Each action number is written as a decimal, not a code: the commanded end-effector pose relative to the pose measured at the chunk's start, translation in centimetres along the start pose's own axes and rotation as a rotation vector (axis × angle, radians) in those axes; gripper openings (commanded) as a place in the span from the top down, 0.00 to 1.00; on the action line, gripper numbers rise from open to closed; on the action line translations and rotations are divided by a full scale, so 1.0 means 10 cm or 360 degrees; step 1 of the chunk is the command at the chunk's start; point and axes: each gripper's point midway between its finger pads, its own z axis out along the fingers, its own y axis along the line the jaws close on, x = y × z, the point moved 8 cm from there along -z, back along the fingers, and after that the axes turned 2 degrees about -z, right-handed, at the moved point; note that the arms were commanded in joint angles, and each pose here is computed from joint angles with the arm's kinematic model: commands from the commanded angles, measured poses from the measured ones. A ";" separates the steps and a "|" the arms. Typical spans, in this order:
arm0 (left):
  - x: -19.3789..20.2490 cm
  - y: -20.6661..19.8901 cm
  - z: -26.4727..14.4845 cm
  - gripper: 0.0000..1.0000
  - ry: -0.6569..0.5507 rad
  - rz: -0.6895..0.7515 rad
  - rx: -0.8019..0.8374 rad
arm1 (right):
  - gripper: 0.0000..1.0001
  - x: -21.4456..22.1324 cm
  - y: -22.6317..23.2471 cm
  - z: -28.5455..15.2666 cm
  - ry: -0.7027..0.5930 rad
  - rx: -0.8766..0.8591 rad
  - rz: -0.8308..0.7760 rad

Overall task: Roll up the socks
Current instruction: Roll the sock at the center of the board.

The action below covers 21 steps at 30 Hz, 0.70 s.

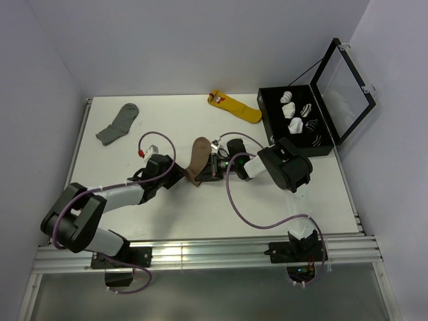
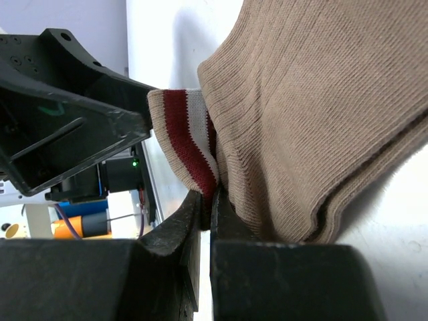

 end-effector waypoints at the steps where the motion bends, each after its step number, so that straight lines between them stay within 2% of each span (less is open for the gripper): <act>1: -0.08 -0.19 -0.05 0.44 -0.0095 -0.0038 0.0189 | 1.00 0.04 -0.17 0.02 0.0032 0.0086 0.0085; 6: -0.04 -0.16 0.09 0.46 -0.0049 -0.0026 0.0132 | 1.00 0.04 -0.18 0.03 0.0033 0.0091 0.0101; 12: 0.01 -0.07 0.23 0.54 -0.0020 -0.0005 0.0023 | 1.00 0.03 -0.17 0.03 0.0043 0.0088 0.0107; 18: 0.07 0.02 0.33 0.69 0.0044 0.0021 -0.0073 | 1.00 0.00 -0.13 0.01 0.0044 0.0121 0.0085; 19: 0.09 0.03 0.34 0.73 0.0057 0.0028 -0.0090 | 1.00 -0.01 -0.12 0.00 0.0041 0.0133 0.0047; 20: 0.10 0.05 0.36 0.83 0.0075 0.0035 -0.0109 | 0.97 -0.03 -0.10 -0.01 0.0032 0.0160 0.0039; 21: 0.11 0.07 0.37 0.83 0.0086 0.0039 -0.0120 | 0.95 -0.03 -0.09 -0.03 0.0029 0.0174 0.0026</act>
